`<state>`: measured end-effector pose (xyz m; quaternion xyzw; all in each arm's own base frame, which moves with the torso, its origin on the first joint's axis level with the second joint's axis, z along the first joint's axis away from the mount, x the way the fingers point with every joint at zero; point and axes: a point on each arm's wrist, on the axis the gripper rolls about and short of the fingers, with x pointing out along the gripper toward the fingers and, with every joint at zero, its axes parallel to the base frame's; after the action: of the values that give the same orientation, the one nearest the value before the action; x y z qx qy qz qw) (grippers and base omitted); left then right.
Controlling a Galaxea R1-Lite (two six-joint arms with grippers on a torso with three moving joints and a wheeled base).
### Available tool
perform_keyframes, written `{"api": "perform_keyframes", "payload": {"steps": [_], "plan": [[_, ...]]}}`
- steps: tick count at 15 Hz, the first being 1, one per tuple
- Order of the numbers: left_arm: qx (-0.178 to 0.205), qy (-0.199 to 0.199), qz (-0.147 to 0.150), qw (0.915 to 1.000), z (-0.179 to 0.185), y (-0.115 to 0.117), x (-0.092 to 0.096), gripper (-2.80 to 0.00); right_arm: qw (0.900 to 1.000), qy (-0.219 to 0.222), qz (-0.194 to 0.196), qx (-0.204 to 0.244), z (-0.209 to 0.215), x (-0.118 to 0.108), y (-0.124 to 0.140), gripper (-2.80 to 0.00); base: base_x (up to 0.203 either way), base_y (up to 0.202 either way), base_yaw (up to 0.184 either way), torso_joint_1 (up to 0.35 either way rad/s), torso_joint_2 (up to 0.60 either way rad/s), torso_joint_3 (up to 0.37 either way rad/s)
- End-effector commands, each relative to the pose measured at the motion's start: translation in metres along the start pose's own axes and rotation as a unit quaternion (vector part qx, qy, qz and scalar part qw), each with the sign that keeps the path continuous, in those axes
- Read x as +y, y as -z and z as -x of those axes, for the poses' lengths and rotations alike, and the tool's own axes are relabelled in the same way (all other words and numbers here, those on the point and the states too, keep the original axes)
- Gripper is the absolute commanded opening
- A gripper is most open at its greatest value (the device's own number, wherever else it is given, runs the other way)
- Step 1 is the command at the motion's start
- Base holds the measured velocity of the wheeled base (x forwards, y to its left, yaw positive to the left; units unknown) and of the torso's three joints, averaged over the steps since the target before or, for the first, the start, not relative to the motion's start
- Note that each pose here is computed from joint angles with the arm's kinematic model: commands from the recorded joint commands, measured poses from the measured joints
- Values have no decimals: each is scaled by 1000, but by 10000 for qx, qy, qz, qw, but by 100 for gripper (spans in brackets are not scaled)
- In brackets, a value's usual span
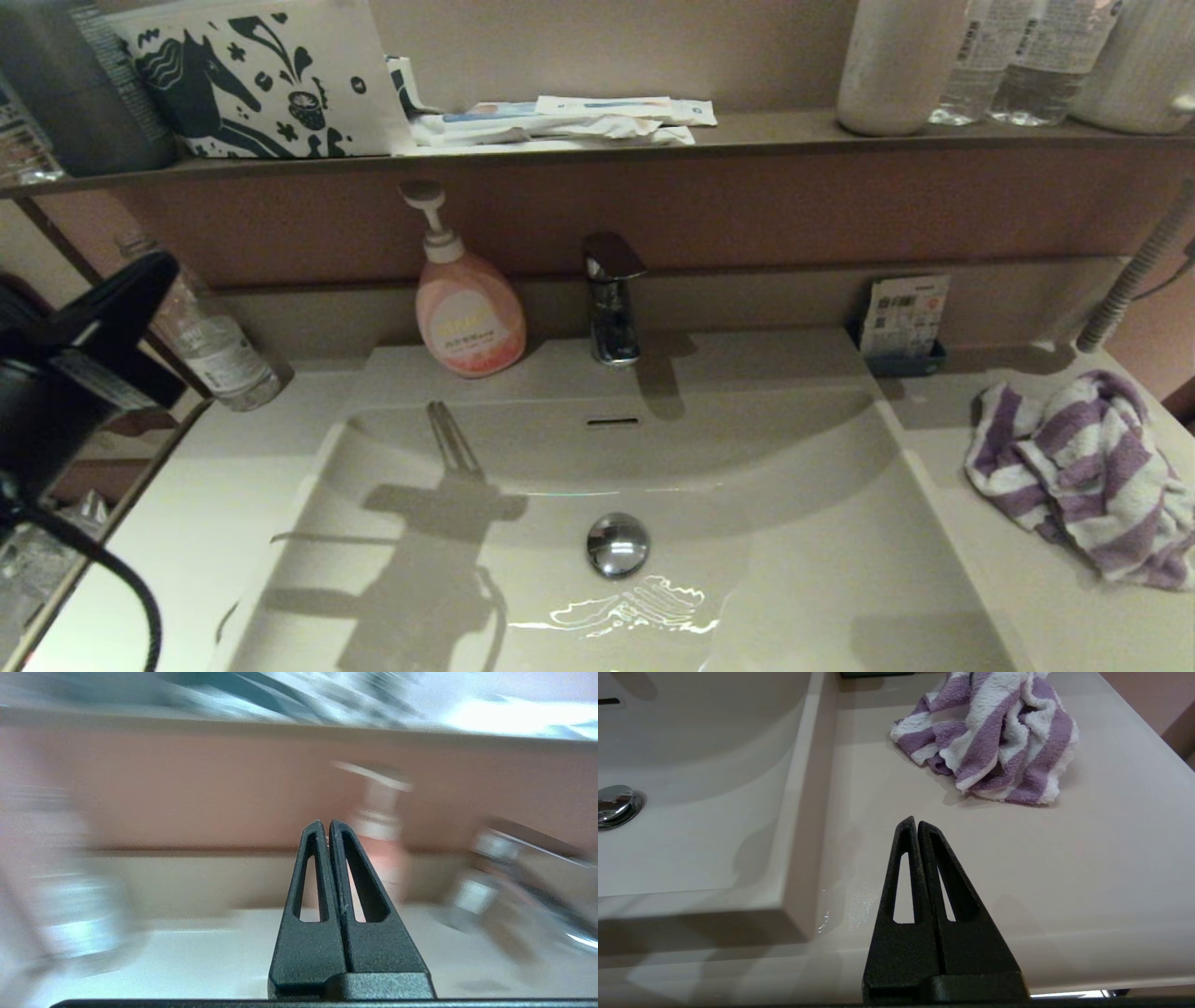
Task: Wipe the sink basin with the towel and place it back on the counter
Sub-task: Pick up the cloth
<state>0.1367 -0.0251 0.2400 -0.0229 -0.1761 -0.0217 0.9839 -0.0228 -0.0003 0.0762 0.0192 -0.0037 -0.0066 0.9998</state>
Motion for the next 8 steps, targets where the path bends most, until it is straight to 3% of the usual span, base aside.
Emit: {"api": "perform_keyframes", "payload": {"steps": [1, 5, 8], "plan": [[-542, -436, -121, 9975, 36, -17, 16, -280, 10000, 2, 0, -2, 0, 0, 0, -280, 0, 0, 0, 0, 0, 0], [-652, -858, -363, 9935, 82, -21, 24, -280, 10000, 2, 0, -2, 0, 0, 0, -280, 0, 0, 0, 0, 0, 0], [-562, -926, -409, 9933, 118, -20, 23, -280, 10000, 2, 0, -2, 0, 0, 0, -280, 0, 0, 0, 0, 0, 0]]}}
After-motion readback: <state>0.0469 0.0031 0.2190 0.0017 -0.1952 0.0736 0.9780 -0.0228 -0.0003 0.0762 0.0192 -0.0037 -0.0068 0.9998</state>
